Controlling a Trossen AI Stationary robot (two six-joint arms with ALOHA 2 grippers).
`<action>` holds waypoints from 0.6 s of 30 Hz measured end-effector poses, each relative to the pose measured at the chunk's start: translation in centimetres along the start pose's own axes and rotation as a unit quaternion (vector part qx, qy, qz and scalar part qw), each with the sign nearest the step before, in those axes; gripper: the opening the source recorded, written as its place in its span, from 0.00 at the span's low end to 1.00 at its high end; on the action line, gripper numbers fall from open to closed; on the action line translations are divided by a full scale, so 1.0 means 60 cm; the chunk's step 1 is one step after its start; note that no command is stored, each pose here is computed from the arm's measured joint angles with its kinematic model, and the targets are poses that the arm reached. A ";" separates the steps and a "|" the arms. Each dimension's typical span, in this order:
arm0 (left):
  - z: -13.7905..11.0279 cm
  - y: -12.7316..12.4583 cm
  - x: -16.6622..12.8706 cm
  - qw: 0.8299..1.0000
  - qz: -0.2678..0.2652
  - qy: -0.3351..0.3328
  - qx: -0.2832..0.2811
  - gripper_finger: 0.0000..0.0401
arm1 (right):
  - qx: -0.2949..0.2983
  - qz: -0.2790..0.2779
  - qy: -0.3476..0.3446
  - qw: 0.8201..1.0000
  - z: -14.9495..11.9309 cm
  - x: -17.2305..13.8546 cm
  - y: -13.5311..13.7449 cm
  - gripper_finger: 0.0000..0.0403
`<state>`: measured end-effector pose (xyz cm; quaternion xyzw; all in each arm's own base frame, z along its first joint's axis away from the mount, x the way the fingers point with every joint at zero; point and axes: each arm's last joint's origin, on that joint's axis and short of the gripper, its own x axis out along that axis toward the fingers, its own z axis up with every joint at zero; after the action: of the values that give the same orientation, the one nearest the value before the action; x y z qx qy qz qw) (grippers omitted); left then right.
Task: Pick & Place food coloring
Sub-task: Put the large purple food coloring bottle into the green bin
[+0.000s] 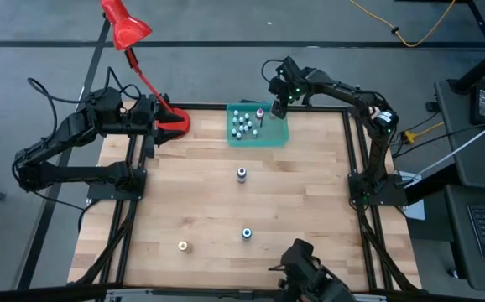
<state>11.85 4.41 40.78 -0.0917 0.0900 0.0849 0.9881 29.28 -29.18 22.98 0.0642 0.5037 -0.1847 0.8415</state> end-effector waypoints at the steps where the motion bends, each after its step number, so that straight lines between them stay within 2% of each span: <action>1: 0.000 0.000 0.000 1.000 0.000 0.000 0.000 0.53 | -0.001 -0.004 -0.005 1.000 0.002 -0.010 0.001 0.55; 6: 0.000 0.000 0.000 1.000 -0.001 0.001 0.000 0.53 | -0.008 -0.017 -0.039 0.999 0.011 -0.083 0.014 0.54; 10: -0.001 0.000 0.000 1.000 0.000 0.004 -0.001 0.53 | -0.031 -0.022 -0.069 0.997 0.017 -0.146 0.042 0.54; 14: -0.001 0.000 0.000 1.000 -0.004 0.004 0.004 0.53 | -0.114 -0.001 -0.085 0.990 0.015 -0.208 0.095 0.54; 18: -0.001 0.000 0.000 1.000 -0.006 0.005 0.012 0.53 | -0.193 0.055 -0.126 0.971 0.012 -0.262 0.157 0.54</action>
<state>11.84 4.37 40.70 -0.0811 0.0950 0.0776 0.9891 26.76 -16.83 36.30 -0.0957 0.4150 -0.0435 0.9037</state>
